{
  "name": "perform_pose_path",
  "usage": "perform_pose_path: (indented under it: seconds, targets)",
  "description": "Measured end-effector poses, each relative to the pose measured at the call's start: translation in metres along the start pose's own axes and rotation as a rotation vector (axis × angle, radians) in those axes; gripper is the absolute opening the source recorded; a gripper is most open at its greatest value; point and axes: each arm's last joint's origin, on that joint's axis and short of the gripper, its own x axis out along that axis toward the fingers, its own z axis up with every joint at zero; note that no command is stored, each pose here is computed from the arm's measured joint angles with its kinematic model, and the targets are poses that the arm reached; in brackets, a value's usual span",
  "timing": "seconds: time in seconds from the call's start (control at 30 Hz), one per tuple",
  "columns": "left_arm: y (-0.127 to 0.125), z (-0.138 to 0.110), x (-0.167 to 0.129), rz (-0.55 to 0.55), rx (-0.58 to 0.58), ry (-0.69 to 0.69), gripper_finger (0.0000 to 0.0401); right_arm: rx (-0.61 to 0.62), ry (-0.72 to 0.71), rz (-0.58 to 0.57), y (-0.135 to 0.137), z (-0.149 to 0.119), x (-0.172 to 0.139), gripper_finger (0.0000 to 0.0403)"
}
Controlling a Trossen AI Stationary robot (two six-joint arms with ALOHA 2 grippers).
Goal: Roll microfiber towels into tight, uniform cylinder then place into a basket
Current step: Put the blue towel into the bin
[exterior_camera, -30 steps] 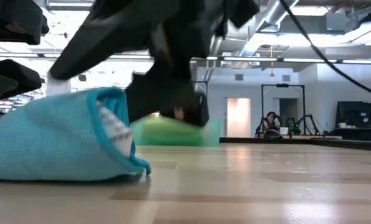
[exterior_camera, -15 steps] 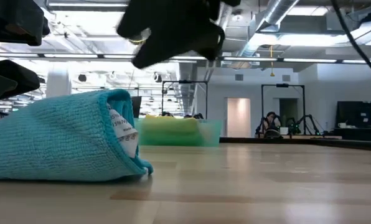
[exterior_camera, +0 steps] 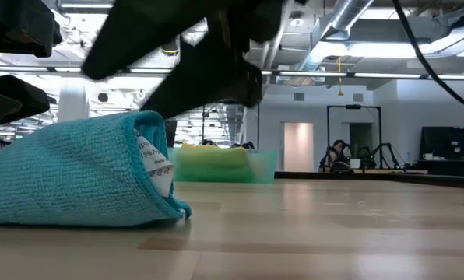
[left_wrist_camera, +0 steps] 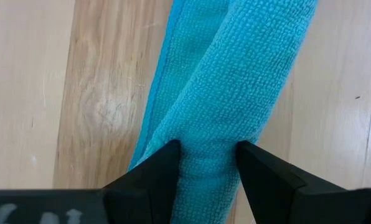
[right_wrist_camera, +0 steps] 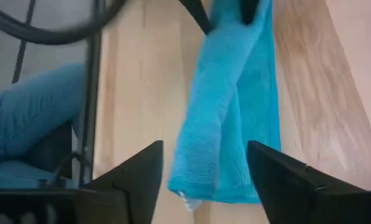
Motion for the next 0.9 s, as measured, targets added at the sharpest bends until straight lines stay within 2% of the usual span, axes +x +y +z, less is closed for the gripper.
perform_pose_path:
  seconds: [0.13, 0.23, 0.3, 0.43, 0.57, 0.73, 0.9]
  targets:
    - [0.0, 0.0, 0.0, 0.0, 0.0, 0.0, 0.0157, 0.126, 0.028, -0.005, -0.012, 0.001, 0.007, 0.0282]
    - [0.0, 0.0, 0.0, 0.0, 0.001, 0.0, 0.0157, 0.144, 0.043, 0.021, -0.017, 0.001, 0.017, 0.0286]
    - [0.0, 0.0, 0.0, 0.0, 0.001, 0.0, 0.0157, 0.153, 0.092, -0.013, -0.023, -0.005, 0.02, 0.0286]
    - [0.0, 0.0, 0.0, 0.0, 0.001, 0.0, 0.0157, 0.231, 0.13, -0.015, -0.032, -0.009, 0.033, 0.0286]
    - [0.0, 0.0, 0.0, 0.001, 0.001, 0.0, 0.0157, 0.252, 0.168, 0.071, -0.031, -0.011, 0.041, 0.0286]
    - [0.0, 0.0, 0.0, 0.001, -0.013, -0.003, 0.0157, 0.302, 0.2, 0.085, -0.033, -0.016, 0.049, 0.0285]
    - [0.0, 0.0, 0.0, 0.006, 0.006, -0.002, 0.0157, 0.316, 0.202, 0.087, -0.033, -0.017, 0.05, 0.0257]
